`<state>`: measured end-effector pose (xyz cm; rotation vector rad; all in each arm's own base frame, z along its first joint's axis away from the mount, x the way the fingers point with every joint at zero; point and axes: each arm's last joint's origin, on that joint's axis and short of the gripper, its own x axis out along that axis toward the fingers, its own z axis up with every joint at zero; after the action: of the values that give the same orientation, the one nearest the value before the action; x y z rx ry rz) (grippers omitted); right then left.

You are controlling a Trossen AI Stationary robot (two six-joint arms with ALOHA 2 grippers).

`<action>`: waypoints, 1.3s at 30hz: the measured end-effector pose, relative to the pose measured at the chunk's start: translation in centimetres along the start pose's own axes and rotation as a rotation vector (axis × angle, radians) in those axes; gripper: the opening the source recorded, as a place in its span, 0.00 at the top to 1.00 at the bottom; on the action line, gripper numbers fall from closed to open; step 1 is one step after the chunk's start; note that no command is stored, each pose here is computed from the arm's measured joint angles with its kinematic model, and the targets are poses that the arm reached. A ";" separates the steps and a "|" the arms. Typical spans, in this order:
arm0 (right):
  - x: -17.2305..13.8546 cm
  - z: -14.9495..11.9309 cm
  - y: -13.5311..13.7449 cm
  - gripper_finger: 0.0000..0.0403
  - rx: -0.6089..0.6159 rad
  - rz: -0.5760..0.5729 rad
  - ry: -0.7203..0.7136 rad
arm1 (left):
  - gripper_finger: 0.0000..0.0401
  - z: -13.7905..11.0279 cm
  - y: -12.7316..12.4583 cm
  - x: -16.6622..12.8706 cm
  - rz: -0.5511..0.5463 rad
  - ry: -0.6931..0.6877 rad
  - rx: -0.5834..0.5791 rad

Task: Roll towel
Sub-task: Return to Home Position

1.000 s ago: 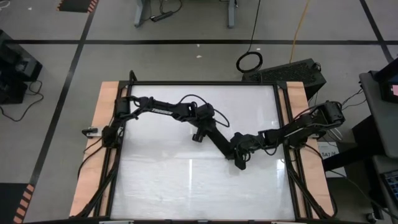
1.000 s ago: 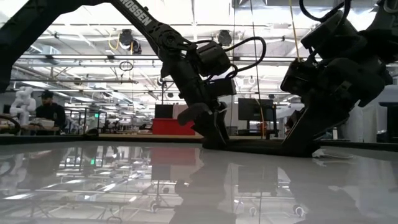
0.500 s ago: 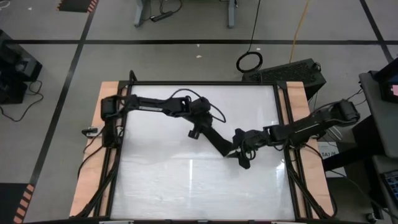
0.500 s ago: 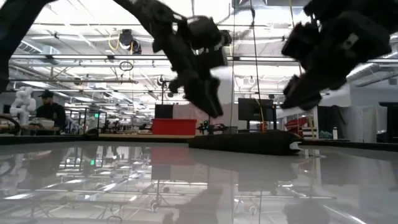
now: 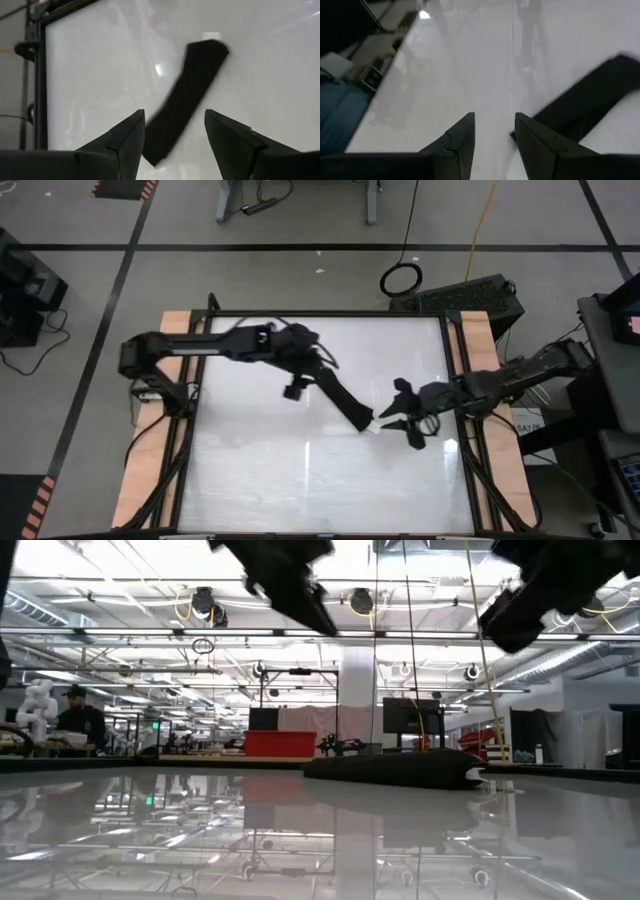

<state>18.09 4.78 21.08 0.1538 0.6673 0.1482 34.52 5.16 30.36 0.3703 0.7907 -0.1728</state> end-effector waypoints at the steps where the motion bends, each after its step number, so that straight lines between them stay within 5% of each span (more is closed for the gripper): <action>1: -0.6 0.0 0.2 0.68 -0.014 0.000 -0.016 | 0.47 0.2 -0.4 -0.9 -0.004 -0.005 -0.012; 7: -4.2 -0.7 1.0 0.68 -0.091 -0.022 -0.079 | 0.47 0.2 -2.3 -6.2 0.068 -0.129 -0.059; 15: -7.8 -1.8 1.0 0.68 -0.143 -0.034 -0.175 | 0.47 -5.5 -6.1 -8.7 0.181 -0.233 -0.211; 25: -8.1 -4.3 0.3 0.68 -0.178 0.023 -0.325 | 0.47 -13.9 -12.6 -6.2 0.174 -0.439 -0.357; 34: -5.3 -8.4 -0.8 0.68 -0.220 0.026 -0.394 | 0.47 -19.4 -15.5 -3.7 0.228 -0.575 -0.483; 39: -4.1 -9.9 -1.3 0.68 -0.238 0.008 -0.427 | 0.47 -21.9 -16.4 -2.7 0.276 -0.539 -0.608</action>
<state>8.81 3.67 15.62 -0.0424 0.2204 0.1946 13.47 -1.41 13.95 -0.1478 0.2263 0.2228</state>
